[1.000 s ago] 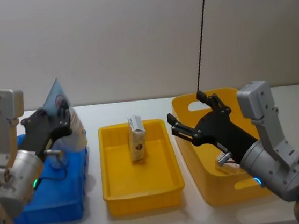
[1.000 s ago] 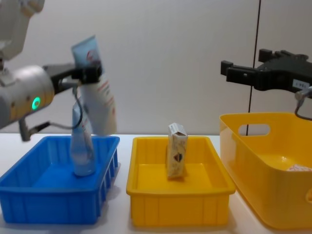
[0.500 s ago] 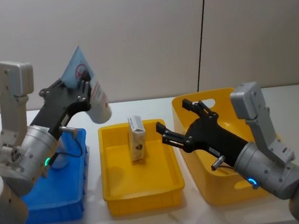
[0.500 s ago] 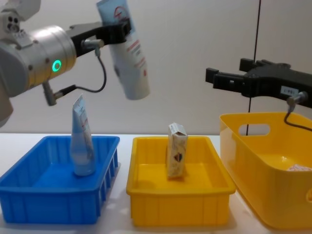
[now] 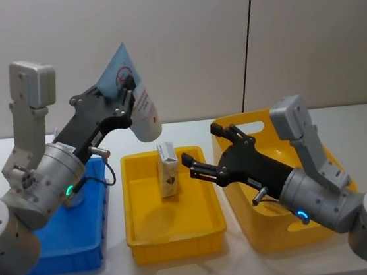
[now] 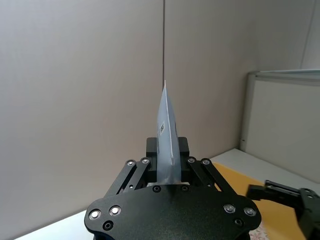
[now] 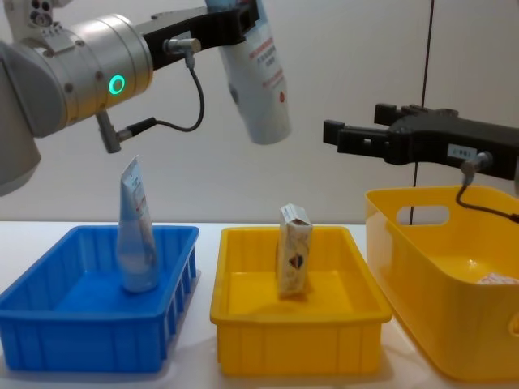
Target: Bimanual collaborative sorting of washing and personal care products
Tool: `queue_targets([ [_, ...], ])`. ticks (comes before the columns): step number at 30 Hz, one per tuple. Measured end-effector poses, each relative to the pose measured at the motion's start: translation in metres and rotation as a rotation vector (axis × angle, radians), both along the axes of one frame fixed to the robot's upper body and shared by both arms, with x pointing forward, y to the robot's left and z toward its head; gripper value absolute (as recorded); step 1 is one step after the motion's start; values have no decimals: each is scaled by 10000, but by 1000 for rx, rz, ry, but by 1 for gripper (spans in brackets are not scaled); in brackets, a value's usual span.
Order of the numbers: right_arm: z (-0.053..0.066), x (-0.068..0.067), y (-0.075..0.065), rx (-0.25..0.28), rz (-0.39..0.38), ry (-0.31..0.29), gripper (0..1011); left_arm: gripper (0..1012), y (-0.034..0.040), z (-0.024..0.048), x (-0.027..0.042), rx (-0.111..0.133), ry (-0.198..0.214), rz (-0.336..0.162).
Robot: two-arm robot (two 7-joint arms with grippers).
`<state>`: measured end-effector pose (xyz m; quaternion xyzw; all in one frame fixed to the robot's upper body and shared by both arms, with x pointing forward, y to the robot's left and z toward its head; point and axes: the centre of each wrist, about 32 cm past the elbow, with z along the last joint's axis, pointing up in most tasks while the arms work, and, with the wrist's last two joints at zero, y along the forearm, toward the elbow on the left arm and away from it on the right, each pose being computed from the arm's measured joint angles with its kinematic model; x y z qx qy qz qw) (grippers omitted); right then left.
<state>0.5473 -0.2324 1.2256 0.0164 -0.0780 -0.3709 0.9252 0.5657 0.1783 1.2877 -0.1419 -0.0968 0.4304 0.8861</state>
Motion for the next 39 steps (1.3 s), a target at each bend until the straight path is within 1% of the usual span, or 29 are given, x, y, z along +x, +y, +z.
queue_targets([
  [5, 52, 73, 3, -16, 23, -6, 1004, 208, -17, 25, 3, 8, -9, -32],
  [10, 109, 142, 9, -31, 42, -14, 1004, 208, -28, 42, 3, 12, -14, -49],
  [14, 188, 216, 22, -48, 62, -29, 1004, 208, -34, 53, 3, 15, -18, -62],
  [20, 270, 303, 38, -71, 88, -42, 1004, 208, -41, 62, 4, 17, -21, -72],
  [21, 306, 333, 45, -78, 96, -49, 1004, 208, -42, 63, 4, 18, -21, -74],
  [23, 318, 356, 52, -84, 104, -49, 1004, 208, -43, 66, 4, 19, -22, -77],
  [32, 485, 563, 118, -120, 152, -73, 1004, 208, -49, 71, 3, 20, -24, -84],
  [34, 494, 578, 123, -123, 155, -74, 1004, 208, -49, 71, 3, 20, -24, -84],
  [37, 549, 653, 153, -134, 170, -80, 1004, 208, -50, 72, 3, 21, -24, -86],
  [39, 564, 680, 163, -138, 175, -81, 1004, 208, -50, 73, 3, 21, -24, -86],
])
